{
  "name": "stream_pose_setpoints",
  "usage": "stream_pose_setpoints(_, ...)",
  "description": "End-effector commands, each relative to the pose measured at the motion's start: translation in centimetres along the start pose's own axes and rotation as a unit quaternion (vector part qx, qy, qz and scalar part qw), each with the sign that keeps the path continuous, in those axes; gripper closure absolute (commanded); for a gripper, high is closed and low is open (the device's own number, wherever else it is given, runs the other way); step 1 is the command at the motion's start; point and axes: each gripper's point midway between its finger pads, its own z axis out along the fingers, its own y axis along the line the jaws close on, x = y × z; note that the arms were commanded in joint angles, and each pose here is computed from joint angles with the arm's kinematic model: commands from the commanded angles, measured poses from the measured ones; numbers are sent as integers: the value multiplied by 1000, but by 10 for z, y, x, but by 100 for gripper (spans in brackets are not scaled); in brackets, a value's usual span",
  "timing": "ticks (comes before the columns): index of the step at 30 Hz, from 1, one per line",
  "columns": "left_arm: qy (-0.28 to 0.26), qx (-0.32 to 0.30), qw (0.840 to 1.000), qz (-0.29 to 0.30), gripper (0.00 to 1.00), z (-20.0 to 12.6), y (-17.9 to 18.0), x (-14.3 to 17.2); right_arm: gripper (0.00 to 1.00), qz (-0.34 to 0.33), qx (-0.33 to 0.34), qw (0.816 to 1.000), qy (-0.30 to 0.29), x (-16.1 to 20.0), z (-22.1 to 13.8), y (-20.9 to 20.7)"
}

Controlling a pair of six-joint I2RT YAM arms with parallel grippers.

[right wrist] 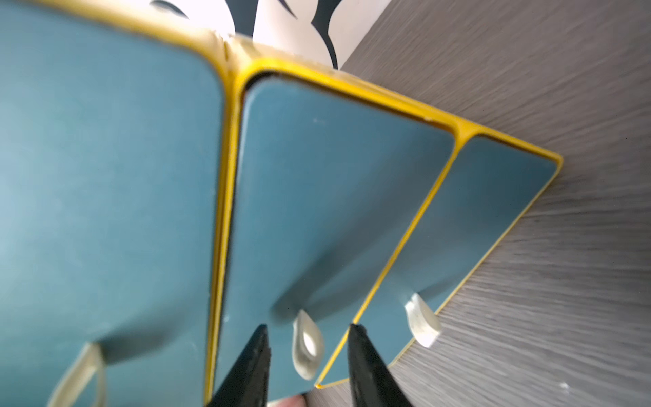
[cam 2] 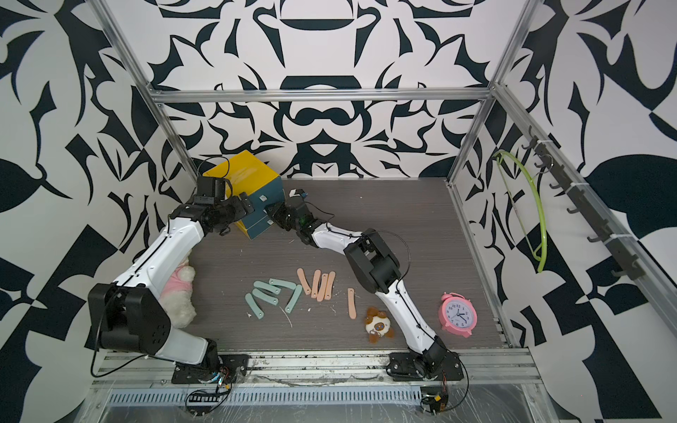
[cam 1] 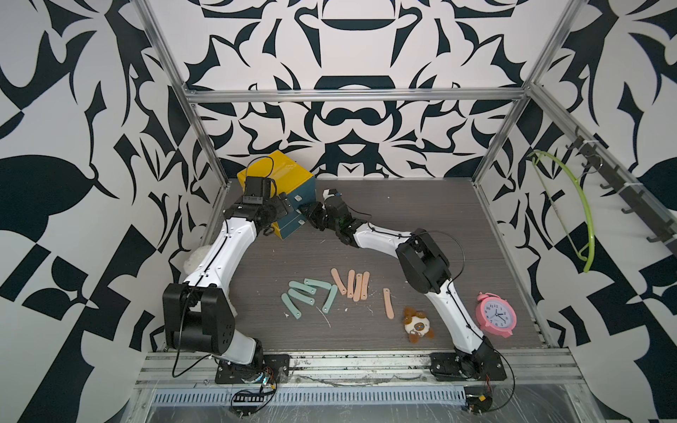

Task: Place the fruit knives into the drawer by color
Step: Open the drawer in the storage box.

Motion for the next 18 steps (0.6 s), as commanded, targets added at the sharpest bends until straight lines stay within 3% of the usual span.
stream_pose_setpoints(1, 9, -2, 1000, -1, 1, -2, 5, 6, 76, -4, -50, 999, -16, -11, -1, 38)
stream_pose_setpoints(6, 9, -2, 1000, 0, 1, -2, 4, 7, 100, -5, -53, 998, -18, -11, -4, 38)
stream_pose_setpoints(18, 10, 0, 1000, -2, 1, 2, 4, 6, 100, -13, -62, 998, -9, 11, -54, 38)
